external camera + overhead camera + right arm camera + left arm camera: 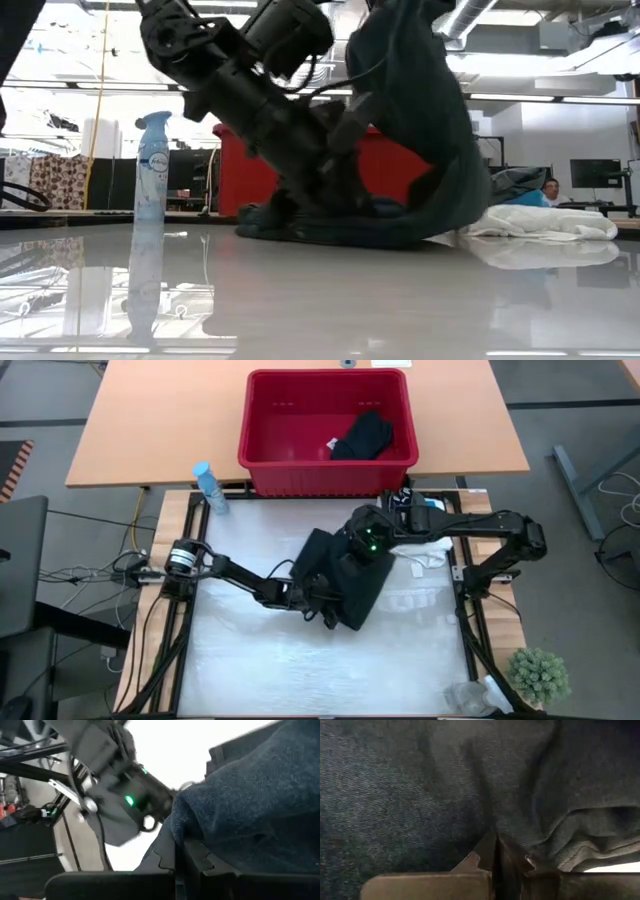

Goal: Fold laundry
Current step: Fold the blue pants

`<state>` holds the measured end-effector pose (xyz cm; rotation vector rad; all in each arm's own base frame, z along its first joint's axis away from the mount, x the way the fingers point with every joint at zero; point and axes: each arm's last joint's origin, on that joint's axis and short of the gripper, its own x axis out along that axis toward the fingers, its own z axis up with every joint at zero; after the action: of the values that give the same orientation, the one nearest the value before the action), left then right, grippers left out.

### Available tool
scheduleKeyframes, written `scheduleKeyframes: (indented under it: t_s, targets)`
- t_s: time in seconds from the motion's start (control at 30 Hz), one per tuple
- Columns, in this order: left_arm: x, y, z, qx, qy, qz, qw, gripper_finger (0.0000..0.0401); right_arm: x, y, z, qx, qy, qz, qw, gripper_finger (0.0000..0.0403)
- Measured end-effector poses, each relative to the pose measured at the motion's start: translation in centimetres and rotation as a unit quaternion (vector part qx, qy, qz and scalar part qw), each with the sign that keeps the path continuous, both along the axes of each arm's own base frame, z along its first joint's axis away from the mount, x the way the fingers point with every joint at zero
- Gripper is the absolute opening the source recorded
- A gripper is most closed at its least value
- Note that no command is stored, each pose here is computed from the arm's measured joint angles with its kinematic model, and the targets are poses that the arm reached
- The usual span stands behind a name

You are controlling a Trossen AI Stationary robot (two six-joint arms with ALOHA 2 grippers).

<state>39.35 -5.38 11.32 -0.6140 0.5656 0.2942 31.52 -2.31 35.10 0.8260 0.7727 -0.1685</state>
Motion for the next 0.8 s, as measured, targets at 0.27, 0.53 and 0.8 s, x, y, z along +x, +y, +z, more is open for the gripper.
scheduleKeyframes:
  t_s: [0.27, 0.53, 0.8]
  targets:
    - [-1.1, 1.1, 3.6, 0.016, 0.027, -0.023, 0.999, 0.0000, -0.8, -0.6, 0.1, -0.017, 0.028, -0.012, 0.999, 0.0029]
    - [-4.0, 1.7, 9.5, 0.061, 0.033, -0.013, 0.997, 0.0000, -0.9, -0.6, 0.1, -0.027, 0.034, -0.007, 0.999, 0.0029]
    - [-7.2, 2.4, 8.0, 0.153, 0.066, 0.085, 0.982, 0.0000, -0.9, -0.6, 0.1, -0.032, 0.034, -0.001, 0.999, 0.0029]
